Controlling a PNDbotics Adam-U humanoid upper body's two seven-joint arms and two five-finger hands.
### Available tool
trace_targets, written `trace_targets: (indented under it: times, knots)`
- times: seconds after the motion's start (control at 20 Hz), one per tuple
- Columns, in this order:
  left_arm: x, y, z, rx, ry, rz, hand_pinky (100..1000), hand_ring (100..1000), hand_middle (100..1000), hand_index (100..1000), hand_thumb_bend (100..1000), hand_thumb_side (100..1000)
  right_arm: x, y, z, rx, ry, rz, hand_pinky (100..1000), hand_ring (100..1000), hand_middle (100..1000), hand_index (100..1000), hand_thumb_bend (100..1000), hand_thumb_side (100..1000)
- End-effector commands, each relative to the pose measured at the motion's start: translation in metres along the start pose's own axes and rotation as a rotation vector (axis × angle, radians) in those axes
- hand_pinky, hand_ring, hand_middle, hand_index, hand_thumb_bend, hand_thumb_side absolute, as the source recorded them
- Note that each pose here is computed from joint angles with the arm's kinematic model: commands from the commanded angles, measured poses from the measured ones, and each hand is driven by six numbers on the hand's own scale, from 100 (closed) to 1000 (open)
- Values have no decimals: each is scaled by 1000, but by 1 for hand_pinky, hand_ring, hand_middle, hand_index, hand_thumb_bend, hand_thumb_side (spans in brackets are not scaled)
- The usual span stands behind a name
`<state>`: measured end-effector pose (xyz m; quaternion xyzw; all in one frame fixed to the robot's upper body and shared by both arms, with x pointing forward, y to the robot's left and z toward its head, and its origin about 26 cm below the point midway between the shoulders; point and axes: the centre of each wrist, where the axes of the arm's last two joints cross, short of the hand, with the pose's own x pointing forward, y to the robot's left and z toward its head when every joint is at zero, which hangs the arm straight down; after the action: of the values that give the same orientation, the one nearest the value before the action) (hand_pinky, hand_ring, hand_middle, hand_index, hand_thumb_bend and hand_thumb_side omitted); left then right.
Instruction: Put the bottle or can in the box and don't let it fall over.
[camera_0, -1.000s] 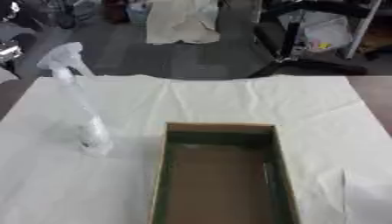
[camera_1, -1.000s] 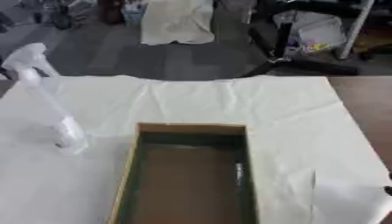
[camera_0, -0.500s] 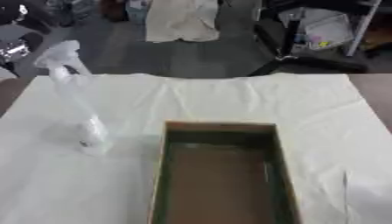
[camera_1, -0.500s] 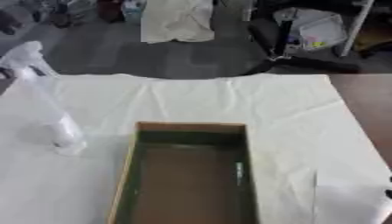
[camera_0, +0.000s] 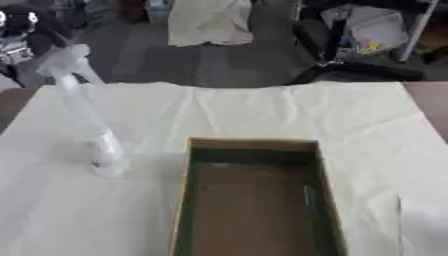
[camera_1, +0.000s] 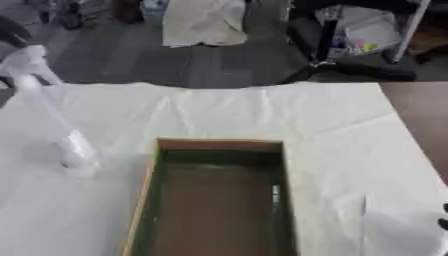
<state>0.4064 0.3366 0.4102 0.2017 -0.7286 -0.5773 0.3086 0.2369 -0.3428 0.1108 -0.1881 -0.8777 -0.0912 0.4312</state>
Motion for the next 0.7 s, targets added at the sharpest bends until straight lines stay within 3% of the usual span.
trace_targets:
  times: [0.05,0.7]
  knots:
    - [3,14,9,35,12,-30,946,860,842,904,100,807,3,1,-2,3,-9,-1,738,799,802,728,100,793]
    - [-1,6,6,35,24,-29,913,822,798,861,100,686,3,6,-1,-10,9,-16,738,798,801,725,100,803]
